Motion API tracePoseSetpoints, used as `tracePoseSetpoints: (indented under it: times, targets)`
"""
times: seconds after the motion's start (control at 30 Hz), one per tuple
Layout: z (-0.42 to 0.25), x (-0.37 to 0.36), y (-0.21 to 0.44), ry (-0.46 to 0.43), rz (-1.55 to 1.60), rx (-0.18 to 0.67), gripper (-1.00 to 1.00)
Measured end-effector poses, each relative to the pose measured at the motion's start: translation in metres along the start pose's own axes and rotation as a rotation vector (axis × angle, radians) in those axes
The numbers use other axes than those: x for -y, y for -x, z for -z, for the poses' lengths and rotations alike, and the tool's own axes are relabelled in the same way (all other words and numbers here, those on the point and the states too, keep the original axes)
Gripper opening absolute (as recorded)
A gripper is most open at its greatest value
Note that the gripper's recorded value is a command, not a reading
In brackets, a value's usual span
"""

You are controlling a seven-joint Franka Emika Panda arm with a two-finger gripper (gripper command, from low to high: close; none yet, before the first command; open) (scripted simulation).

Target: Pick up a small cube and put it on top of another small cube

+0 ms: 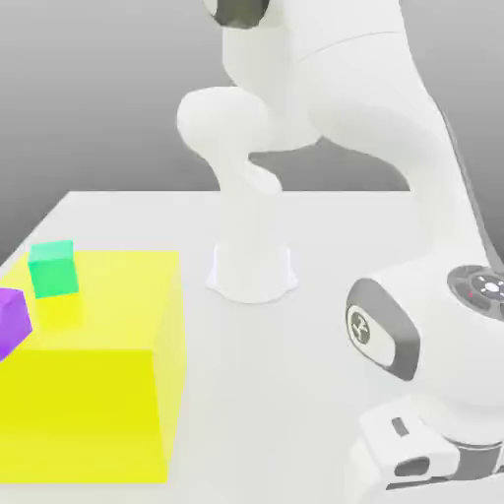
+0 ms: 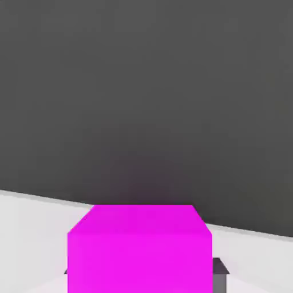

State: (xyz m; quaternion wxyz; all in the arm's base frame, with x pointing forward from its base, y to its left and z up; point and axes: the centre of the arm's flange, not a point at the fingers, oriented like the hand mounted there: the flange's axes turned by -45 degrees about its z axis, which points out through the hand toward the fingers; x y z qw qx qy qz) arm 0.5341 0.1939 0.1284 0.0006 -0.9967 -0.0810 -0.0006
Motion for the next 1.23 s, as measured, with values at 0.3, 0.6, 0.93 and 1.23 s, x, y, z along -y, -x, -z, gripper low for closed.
tracePoseSetpoints:
  times: [0.3,0.6,0.93,1.23]
  targets:
    - [0.105,-0.083,0.002,0.058,-0.172,0.002,-1.00]
    - [0.214,-0.281,0.077,0.117,-0.665,0.012,-1.00]
    - [0.311,-0.389,0.230,0.027,-1.137,0.004,-1.00]
    - [0.263,-0.400,0.259,-0.003,-1.214,-0.001,1.00]
